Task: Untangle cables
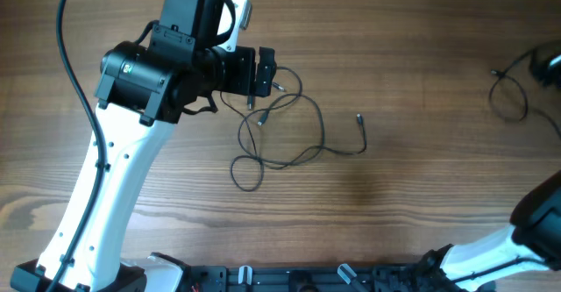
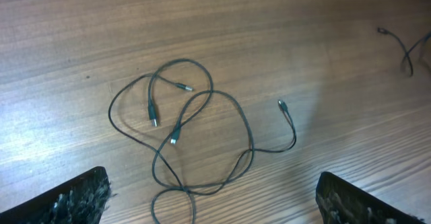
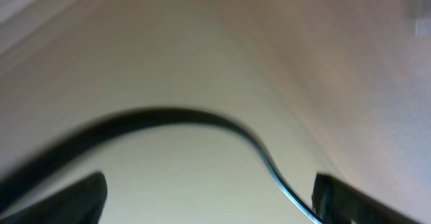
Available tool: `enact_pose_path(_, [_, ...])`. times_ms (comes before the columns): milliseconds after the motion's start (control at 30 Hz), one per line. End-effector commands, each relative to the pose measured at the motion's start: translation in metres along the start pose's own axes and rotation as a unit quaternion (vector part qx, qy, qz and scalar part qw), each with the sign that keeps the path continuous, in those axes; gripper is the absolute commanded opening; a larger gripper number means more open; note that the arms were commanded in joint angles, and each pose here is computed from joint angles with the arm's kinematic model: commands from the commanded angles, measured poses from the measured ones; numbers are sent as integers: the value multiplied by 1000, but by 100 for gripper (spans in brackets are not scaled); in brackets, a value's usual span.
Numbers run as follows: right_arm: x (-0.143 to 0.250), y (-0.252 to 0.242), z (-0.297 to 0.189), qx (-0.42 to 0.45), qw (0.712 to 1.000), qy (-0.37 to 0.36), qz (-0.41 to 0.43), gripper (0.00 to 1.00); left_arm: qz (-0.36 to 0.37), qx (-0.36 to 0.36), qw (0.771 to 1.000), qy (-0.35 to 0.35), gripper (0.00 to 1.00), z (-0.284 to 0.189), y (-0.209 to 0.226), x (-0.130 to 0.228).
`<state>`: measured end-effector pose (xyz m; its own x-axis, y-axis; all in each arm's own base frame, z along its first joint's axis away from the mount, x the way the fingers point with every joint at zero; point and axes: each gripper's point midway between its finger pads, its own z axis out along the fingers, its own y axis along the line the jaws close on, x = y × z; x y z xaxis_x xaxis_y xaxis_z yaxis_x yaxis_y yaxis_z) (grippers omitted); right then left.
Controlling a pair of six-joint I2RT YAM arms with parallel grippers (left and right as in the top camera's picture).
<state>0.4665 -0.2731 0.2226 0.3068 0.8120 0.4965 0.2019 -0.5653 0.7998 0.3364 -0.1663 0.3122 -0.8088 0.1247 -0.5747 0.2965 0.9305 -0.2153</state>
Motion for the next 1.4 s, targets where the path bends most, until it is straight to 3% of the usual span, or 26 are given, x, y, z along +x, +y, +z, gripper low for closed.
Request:
enact_pose_path(0, [49,68,-41,-105,986,-37,-124,100,-2,0,1000,1,100,1,-1,0])
enact_pose_path(100, [7,-21,-45,66,979,-170,-85,100,-2,0,1000,1,100,1,-1,0])
enact_pose_path(167, [-18,-107,-59,226,944,-232,-58,100,-2,0,1000,1,100,1,-1,0])
enact_pose_path(233, [-26,-164,-75,330,908,-257,-19,100,-3,-1,1000,4,100,1,0,2])
enact_pose_path(333, [-17,-206,-96,415,874,-247,53,100,-4,-2,1000,12,100,1,0,5])
enact_pose_path(400, [-15,-212,-104,441,866,-232,30,100,-4,-3,1000,15,100,1,1,7])
enact_pose_path(533, [-21,-218,-117,487,847,-202,-70,99,-4,-3,1000,17,100,1,1,8])
enact_pose_path(633, [-17,-225,-127,503,839,-207,-29,100,-5,4,1000,21,100,1,-2,9])
enact_pose_path(700, [-13,-227,-128,497,839,-223,22,90,-5,8,1000,25,100,1,-3,11])
enact_pose_path(767, [11,-238,-134,524,832,-169,64,83,-5,7,1000,29,100,1,-2,13])
enact_pose_path(867, [38,-248,-146,563,819,-97,59,70,-5,7,1000,29,100,1,-2,13])
enact_pose_path(967, [48,-250,-134,553,829,-78,39,70,-5,7,999,30,100,1,-2,14])
enact_pose_path(1033, [39,-232,-97,487,870,-77,-19,100,-6,6,999,36,100,1,-2,17])
enact_pose_path(1067, [23,-223,-87,466,874,-102,-89,99,-7,5,999,40,100,0,-1,19])
enact_pose_path(1100, [15,-222,-87,473,859,-94,-170,100,-7,4,999,45,100,0,-1,21])
enact_pose_path(1233, [9,-216,-83,463,855,-101,-210,100,-8,3,999,47,100,0,-1,22])
enact_pose_path(1300, [12,-212,-75,455,840,-52,-290,100,-8,3,999,47,100,0,-1,22])
enact_pose_path(1333, [23,-206,-62,427,833,6,-353,100,-8,3,999,47,100,0,-1,22])
enact_pose_path(1367, [53,-200,-45,369,817,108,-429,100,-7,4,999,45,100,0,-1,21])
